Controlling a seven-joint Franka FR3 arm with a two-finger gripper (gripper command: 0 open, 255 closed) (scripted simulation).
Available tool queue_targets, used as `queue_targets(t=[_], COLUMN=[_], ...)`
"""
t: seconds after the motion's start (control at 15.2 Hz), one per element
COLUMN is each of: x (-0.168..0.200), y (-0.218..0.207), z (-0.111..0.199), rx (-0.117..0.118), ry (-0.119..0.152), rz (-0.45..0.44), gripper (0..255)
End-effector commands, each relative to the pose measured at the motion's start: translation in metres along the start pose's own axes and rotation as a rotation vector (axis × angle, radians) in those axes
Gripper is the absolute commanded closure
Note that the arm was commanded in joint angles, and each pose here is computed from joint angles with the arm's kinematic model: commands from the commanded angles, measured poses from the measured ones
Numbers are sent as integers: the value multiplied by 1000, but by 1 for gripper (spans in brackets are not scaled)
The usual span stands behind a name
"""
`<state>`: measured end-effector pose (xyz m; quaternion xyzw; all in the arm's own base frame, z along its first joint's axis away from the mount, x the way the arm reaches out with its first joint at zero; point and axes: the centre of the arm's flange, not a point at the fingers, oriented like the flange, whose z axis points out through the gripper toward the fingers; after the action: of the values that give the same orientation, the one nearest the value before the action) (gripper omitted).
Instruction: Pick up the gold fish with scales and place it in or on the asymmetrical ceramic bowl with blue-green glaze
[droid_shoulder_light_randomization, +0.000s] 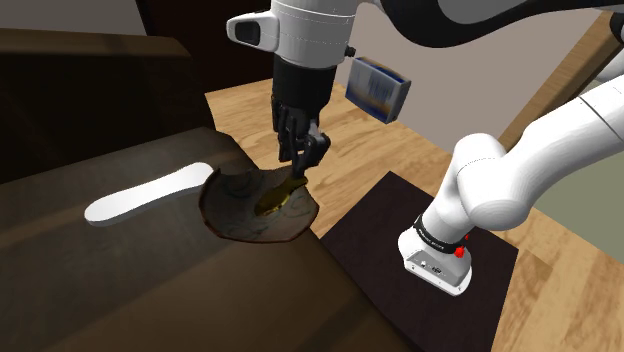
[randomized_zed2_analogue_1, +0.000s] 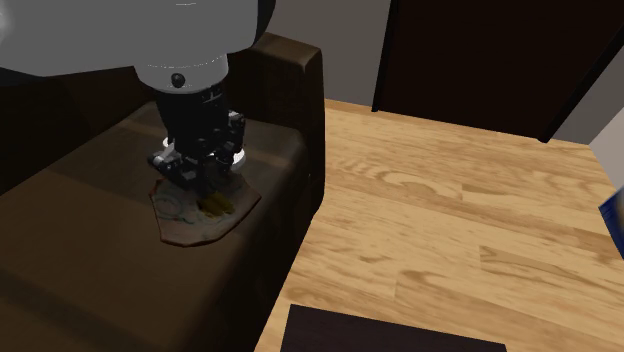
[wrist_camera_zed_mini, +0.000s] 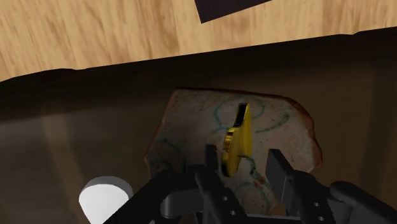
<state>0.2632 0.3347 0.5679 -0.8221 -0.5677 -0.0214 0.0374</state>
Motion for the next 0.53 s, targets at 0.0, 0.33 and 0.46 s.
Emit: queue_targets(t=[0.0,0.33,0.46], x=[0,0,0], y=[0,0,0], z=[0,-13,-40], rx=[0,0,0], ry=[0,0,0], rz=[0,0,0], gripper=[0,0,0])
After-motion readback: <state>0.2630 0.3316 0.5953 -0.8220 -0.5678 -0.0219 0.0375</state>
